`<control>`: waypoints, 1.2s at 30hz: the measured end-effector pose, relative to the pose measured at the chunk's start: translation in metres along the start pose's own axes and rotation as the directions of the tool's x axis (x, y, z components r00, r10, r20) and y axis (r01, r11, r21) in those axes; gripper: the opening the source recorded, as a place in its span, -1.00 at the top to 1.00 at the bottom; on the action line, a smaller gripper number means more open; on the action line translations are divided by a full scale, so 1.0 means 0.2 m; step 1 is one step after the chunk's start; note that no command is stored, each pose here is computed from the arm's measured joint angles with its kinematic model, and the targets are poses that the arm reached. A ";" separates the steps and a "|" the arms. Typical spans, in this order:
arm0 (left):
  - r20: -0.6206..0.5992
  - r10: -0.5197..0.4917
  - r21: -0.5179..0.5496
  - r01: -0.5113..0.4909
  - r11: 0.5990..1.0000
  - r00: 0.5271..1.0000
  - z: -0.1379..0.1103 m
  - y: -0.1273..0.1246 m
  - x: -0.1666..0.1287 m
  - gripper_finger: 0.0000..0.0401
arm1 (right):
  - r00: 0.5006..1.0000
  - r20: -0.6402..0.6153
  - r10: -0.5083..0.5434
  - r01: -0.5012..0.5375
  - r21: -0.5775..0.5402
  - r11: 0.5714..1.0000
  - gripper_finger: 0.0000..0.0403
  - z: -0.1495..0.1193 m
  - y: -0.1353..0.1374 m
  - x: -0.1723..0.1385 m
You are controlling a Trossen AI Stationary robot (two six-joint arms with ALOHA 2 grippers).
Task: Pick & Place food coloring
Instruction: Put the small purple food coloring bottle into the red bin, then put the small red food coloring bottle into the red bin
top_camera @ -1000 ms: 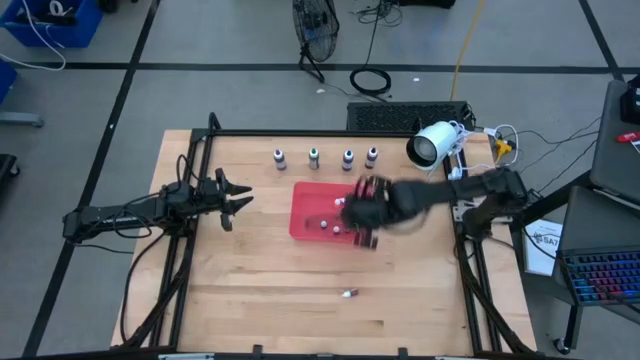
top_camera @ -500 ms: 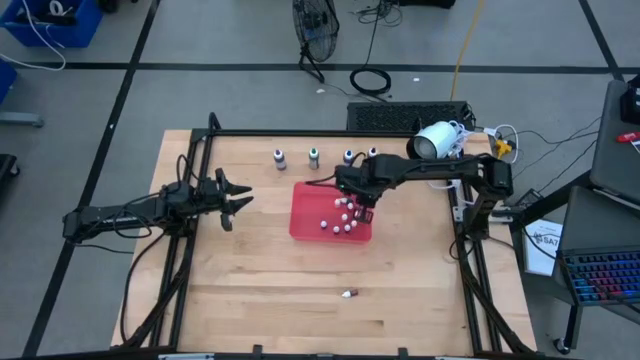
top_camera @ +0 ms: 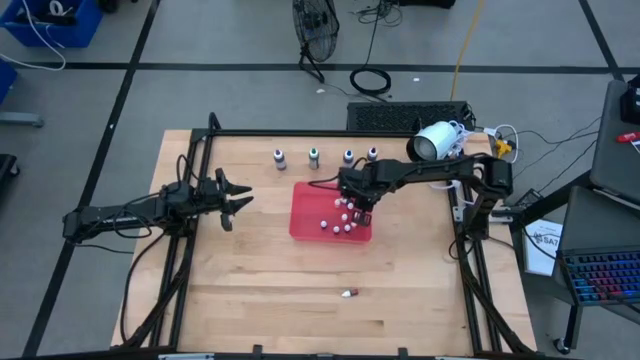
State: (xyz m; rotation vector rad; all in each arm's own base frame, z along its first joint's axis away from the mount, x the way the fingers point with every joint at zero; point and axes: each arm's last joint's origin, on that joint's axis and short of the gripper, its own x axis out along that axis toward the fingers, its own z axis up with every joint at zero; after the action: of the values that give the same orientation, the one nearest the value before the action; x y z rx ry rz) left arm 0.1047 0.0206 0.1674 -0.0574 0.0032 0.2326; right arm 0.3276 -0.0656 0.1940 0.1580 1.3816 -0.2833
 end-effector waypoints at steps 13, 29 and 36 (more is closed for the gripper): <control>0.000 0.000 0.000 0.000 1.000 1.000 0.00 0.00 0.00 0.32 | 0.999 0.003 0.049 -0.049 0.005 0.999 0.74 -0.04 -0.01 0.08; 0.000 0.000 0.000 0.000 1.000 1.000 0.00 0.00 0.00 0.32 | 0.999 0.022 0.045 -0.045 -0.012 0.999 0.36 -0.03 -0.01 0.08; 0.000 0.000 0.000 0.000 1.000 1.000 0.00 0.00 0.00 0.32 | 0.996 0.077 0.047 -0.046 -0.011 0.999 0.38 -0.01 -0.01 0.04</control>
State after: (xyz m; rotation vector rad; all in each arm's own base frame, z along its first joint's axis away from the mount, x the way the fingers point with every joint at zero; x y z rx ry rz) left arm 0.1047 0.0206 0.1674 -0.0574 0.0032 0.2329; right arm 0.3264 -0.0682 0.1861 0.1700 1.3006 -0.2419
